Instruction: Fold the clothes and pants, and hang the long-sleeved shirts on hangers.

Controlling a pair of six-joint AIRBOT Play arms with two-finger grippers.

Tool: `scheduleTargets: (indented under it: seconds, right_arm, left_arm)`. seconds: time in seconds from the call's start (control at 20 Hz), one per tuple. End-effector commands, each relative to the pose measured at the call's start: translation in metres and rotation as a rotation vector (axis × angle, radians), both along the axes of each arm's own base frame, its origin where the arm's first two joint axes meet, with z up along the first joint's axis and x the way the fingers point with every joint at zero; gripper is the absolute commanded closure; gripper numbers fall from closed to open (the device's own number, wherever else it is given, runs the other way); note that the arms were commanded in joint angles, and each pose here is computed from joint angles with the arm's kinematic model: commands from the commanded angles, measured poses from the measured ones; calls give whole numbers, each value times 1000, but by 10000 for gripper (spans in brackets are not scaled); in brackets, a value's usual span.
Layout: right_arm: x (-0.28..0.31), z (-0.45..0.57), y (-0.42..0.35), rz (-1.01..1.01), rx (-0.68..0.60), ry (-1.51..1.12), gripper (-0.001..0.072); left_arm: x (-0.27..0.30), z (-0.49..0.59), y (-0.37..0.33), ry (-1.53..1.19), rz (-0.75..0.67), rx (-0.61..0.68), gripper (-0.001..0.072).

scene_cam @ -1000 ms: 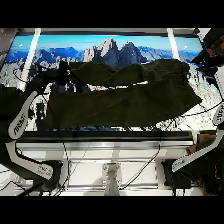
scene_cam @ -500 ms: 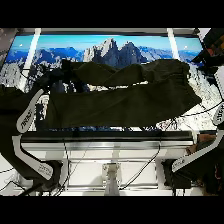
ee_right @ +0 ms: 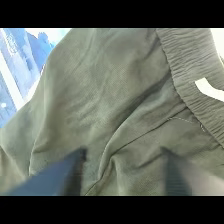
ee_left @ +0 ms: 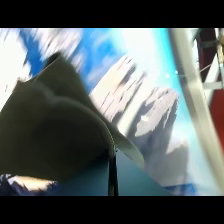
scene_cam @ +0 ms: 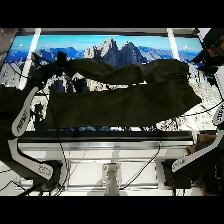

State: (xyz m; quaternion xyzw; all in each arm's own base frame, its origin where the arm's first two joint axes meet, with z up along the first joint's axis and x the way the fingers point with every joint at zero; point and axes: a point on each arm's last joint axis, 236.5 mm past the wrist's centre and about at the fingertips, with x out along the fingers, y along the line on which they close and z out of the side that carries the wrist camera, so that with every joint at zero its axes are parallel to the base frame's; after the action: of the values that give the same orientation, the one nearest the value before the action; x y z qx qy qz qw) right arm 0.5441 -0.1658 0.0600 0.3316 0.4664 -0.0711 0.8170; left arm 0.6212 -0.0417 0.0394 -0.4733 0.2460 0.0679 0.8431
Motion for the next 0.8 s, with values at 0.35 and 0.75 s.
scheduleTargets:
  seconds: [0.35,0.75]
  right_arm:
    - [-50,-26,-6,116,21,162,673]
    - [-67,-32,-17,84,110,179,673]
  left_arm:
    - [-107,-63,39,503,-443,788,702]
    - [-127,-76,36,558,-471,827,701]
